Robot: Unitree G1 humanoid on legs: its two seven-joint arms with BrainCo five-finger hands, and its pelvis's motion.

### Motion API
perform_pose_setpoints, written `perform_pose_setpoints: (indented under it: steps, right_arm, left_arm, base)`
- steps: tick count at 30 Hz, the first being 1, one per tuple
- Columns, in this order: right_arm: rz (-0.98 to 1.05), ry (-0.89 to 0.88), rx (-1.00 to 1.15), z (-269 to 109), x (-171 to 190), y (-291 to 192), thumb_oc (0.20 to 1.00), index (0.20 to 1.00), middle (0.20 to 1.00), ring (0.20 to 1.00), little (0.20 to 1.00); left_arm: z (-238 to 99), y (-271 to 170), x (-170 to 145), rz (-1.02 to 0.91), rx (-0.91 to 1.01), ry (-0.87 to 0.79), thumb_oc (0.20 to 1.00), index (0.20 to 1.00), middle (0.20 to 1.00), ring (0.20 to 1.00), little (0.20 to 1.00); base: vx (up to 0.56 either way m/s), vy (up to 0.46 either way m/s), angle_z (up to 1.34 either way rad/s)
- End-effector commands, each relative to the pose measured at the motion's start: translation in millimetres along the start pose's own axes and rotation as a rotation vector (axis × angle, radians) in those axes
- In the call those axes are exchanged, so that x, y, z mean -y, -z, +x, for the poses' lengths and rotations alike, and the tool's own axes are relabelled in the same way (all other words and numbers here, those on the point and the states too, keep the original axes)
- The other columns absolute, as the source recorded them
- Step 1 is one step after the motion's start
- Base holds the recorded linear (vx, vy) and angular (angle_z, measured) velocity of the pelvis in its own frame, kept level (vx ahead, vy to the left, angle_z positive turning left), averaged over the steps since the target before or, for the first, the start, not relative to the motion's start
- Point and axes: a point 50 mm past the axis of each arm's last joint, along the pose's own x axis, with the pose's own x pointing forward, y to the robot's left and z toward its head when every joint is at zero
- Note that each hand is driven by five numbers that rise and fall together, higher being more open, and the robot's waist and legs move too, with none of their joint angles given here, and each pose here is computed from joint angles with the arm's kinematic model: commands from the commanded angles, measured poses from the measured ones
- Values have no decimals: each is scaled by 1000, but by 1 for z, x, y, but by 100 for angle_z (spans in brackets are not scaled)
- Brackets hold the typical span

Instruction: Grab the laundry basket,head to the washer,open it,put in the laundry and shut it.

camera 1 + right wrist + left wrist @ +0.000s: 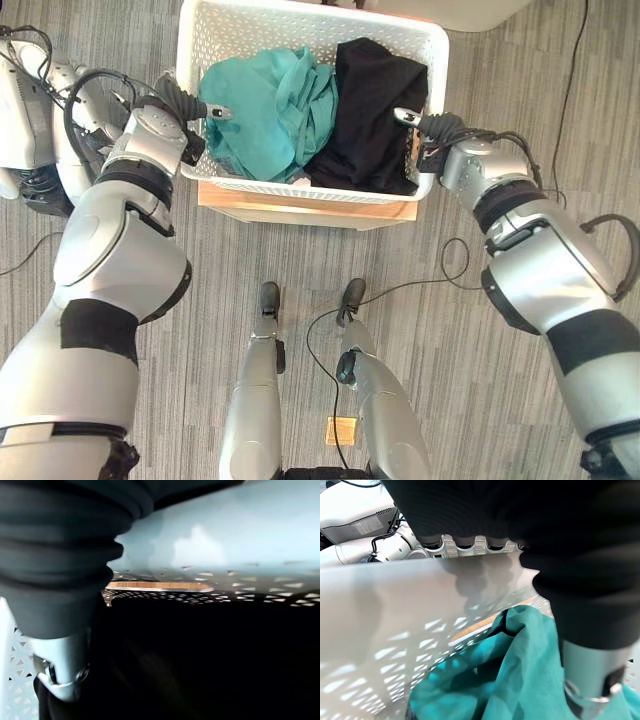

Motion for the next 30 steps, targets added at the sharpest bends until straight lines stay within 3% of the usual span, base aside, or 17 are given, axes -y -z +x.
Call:
perform_pose_setpoints:
  steps: [1,6,7,8,9,11,13,14,18,19,20,21,30]
  right_arm:
    - [-87,30,17,-3,-1,-14,1000,1000,1000,1000,1000]
    - [-112,54,-28,-2,4,-5,1000,1000,1000,1000,1000]
    - [-111,54,-28,-2,4,-5,1000,1000,1000,1000,1000]
    - [-110,55,-34,-2,4,-4,1000,1000,1000,1000,1000]
    - [-112,57,-41,-2,4,-2,1000,1000,1000,1000,1000]
    - [-120,52,-53,-2,3,1,699,699,699,699,699]
    - [-128,47,-63,-2,1,4,495,495,495,495,495]
    - [-154,44,-63,-2,0,4,200,200,200,200,200]
    - [-215,43,-56,-1,-1,4,200,200,200,200,200]
    - [-236,37,-51,-1,-3,4,231,231,231,231,231]
    - [-256,33,-47,-1,-4,5,322,322,322,322,322]
    - [-277,29,-32,-1,-6,3,200,200,200,200,200]
    - [-290,30,-9,1,-4,8,200,200,200,200,200]
  left_arm:
    - [-4,-32,1,65,71,-18,1000,1000,1000,1000,1000]
    - [-7,-50,3,135,128,-24,1000,1000,1000,1000,1000]
    - [-7,-50,3,135,129,-24,705,705,705,705,705]
    - [-7,-52,3,152,131,-26,203,203,203,203,203]
    - [-7,-52,4,171,130,-27,200,200,200,200,200]
    - [-7,-49,6,224,116,-16,200,200,200,200,200]
    - [-7,-48,10,296,113,-14,200,200,200,200,200]
    - [-8,-51,15,350,127,0,200,200,200,200,200]
    - [-8,-53,20,471,148,0,200,200,200,200,200]
    - [-8,-53,19,497,147,-7,200,200,200,200,200]
    - [-8,-51,20,507,144,-10,200,200,200,200,200]
    - [-8,-49,21,515,143,-14,200,200,200,200,200]
    - [-9,-49,38,581,205,-1,200,200,200,200,200]
  base:
    - [0,0,0]
    - [-5,0,2]
    - [1,8,6]
    - [3,6,7]
    - [5,10,5]
    - [1,3,2]
    - [0,0,0]
    - [0,0,0]
    - [0,0,0]
    - [0,0,0]
    - [0,0,0]
    - [0,0,0]
    - [0,0,0]
